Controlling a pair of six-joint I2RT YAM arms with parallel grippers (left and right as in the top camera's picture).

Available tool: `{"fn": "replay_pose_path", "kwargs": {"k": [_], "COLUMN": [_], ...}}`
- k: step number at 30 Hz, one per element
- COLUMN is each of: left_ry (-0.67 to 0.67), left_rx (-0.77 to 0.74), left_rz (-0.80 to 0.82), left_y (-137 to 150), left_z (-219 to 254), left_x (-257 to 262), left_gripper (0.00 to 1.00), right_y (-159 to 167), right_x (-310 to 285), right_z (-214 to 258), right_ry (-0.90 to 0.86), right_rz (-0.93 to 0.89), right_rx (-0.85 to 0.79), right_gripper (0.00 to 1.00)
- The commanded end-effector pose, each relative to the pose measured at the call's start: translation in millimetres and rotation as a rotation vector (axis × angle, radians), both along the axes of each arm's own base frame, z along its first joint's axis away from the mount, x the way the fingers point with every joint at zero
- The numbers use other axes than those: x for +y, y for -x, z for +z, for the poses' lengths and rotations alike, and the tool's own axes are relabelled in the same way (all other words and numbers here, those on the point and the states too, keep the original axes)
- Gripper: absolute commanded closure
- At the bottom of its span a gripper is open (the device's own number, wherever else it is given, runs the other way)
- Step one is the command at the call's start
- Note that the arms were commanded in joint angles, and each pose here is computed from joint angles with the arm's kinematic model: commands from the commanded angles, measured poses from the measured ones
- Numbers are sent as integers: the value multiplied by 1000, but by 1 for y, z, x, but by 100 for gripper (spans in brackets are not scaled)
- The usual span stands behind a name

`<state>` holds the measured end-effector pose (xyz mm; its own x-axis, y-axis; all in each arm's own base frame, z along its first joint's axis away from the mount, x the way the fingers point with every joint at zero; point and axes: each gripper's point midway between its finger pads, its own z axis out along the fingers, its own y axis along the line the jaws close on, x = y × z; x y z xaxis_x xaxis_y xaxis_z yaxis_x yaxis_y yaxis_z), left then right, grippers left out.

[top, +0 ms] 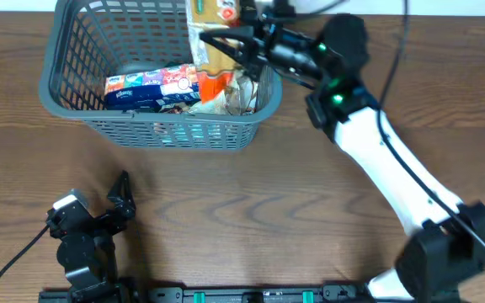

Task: Pack container
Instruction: 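Lift the spaghetti pack into the basket and open the right gripper, then withdraw the right gripper to the right of the basket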

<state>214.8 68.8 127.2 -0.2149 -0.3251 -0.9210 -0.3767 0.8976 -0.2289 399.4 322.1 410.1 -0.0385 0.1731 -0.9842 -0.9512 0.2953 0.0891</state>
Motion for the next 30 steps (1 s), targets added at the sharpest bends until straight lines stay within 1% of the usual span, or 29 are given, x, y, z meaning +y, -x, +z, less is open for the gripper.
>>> {"fn": "replay_pose_path", "kwargs": {"k": [1,2,3,8,10,12,13,14,17,19,21,22,23,24,30], "left_ry": [11,11,11,11,11,11,11,11,11,11,11,11,11,11,11], "left_rx": [15,15,15,14,15,15,15,15,14,15,14,15,15,15,15], "left_rz": [-5,-5,-5,-5,-5,-5,-5,-5,-5,-5,-5,-5,-5,-5,-5], "left_y": [0,0,0,0,0,0,0,0,0,0,0,0,0,0,0], "left_z": [-9,-9,-9,-9,-9,-9,-9,-9,-9,-9,-9,-9,-9,-9,-9], "left_x": [-1,-1,-1,-1,-1,-1,-1,-1,-1,-1,-1,-1,-1,-1,-1], "left_gripper": [1,2,1,1,1,1,1,1,1,1,1,1,1,1,1], "right_y": [-12,-15,-19,-28,-33,-43,-49,-52,-56,-52,-46,-43,-39,-36,-15], "right_x": [-9,-12,-15,-33,-40,-48,-52,-56,-70,-80,-91,-96,-101,-105,-114], "right_z": [42,44,47,56,51,41,35,30,14,4,-7,-11,-17,-22,-50], "right_ry": [-65,-78,-96,-119,-93,-57,-34,1,137,242,331,363,397,425,544], "right_rz": [-88,-100,-117,-150,-176,-234,-268,-303,-416,-471,-513,-529,-544,-555,-544], "right_rx": [-83,-65,-39,24,81,175,221,256,325,357,402,421,443,466,565], "right_gripper": [96,51,1,1,1,1,1,4,17,21,36,51,76,99,99]}}
